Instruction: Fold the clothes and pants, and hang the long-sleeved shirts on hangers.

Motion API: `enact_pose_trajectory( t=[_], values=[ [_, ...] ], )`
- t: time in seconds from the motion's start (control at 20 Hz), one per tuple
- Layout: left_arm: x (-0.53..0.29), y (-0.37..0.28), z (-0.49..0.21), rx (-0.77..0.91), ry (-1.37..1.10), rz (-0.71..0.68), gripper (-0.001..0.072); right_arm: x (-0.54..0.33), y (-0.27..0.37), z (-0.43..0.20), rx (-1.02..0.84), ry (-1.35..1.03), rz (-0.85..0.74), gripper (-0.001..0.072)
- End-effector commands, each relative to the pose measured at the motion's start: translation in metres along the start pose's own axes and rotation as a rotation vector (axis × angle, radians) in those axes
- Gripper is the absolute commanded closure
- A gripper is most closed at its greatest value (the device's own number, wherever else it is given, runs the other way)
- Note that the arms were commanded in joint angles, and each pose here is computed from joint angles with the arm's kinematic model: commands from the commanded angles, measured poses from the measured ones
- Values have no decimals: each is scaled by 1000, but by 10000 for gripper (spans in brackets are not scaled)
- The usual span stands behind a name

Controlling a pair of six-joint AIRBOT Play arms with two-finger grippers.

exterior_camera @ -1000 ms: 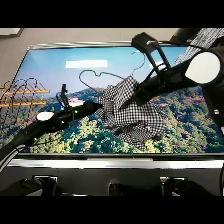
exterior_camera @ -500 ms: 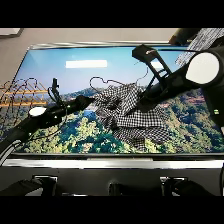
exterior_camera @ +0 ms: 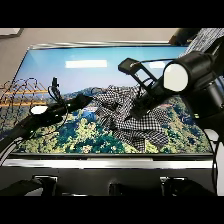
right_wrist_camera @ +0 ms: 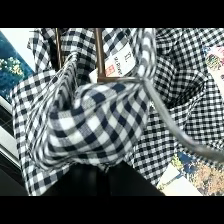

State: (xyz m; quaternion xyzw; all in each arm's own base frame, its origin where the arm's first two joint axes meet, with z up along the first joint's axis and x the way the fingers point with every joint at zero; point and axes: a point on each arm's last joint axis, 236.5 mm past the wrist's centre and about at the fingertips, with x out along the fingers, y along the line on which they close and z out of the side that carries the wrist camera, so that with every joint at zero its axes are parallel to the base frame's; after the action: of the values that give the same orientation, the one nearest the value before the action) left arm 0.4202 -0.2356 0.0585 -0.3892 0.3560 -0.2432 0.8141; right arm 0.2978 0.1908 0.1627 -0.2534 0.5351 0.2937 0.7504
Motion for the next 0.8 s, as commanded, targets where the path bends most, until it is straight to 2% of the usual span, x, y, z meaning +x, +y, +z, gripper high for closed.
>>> enact_pose_trajectory(
  t=[0.0,0.4,0.75],
  values=[
    [4,9,1,3,-4,24,691,1,3,-10,18,55,-10,691],
    [12,24,-5,-12,17,50,691,-8,10,-18,45,60,12,691],
    [12,-2,20,71,-31,9,691,11,14,-20,20,98,39,692]
  ],
)
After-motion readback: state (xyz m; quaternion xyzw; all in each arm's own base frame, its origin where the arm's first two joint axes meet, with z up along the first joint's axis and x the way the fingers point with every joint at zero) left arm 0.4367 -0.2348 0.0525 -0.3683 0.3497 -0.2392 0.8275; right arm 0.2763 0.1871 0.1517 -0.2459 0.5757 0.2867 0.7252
